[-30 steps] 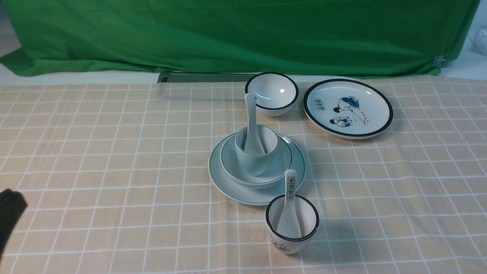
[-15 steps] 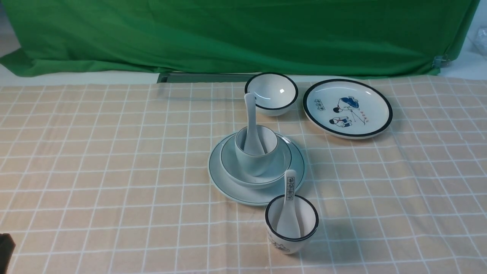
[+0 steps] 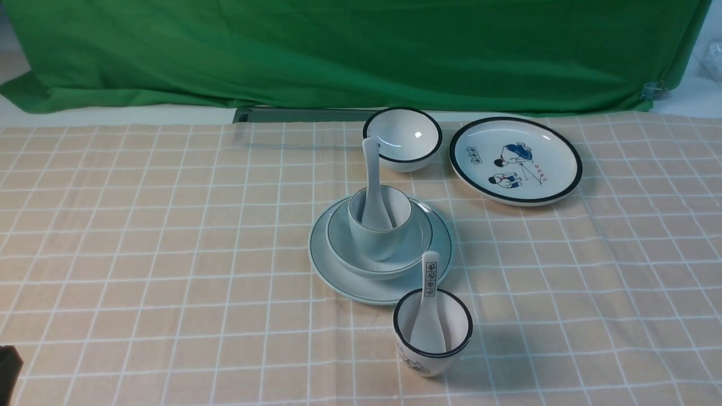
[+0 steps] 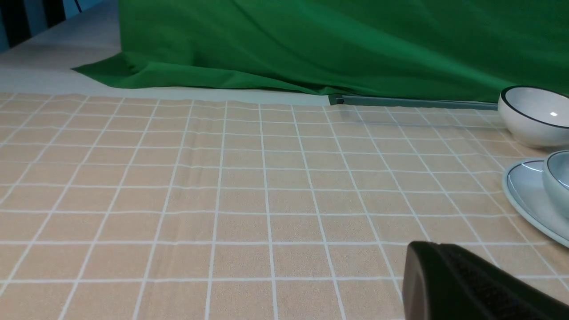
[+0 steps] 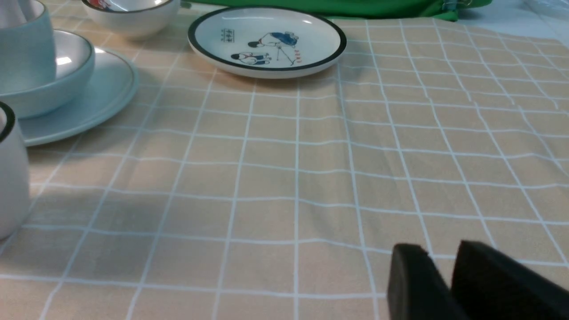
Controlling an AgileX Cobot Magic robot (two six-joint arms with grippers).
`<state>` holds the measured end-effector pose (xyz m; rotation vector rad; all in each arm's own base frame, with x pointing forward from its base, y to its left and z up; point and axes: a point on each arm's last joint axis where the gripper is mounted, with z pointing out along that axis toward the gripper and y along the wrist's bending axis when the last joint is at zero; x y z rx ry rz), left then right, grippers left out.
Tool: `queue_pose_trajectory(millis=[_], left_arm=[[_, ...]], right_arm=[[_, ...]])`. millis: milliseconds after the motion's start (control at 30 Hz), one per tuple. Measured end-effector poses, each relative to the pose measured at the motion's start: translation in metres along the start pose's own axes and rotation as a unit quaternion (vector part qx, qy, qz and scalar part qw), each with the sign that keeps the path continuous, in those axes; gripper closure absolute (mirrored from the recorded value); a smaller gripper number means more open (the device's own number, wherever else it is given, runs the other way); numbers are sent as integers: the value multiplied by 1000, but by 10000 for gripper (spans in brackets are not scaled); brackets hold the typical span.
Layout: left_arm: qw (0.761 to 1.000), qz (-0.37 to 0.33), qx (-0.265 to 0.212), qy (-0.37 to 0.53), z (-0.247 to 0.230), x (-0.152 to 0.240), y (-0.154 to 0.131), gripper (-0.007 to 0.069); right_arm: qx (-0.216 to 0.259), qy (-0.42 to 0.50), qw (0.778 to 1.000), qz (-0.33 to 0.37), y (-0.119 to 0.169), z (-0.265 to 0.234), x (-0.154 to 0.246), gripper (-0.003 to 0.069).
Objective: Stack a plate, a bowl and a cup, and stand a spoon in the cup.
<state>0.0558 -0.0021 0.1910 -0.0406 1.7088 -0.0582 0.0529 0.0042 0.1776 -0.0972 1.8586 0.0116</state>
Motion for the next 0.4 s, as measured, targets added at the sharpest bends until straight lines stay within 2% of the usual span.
queue_pose_trajectory(millis=[400], left_arm=[[1000,2,0,0,0,0,0,622]], right_arm=[[0,-1,1000,0,0,0,0,443]])
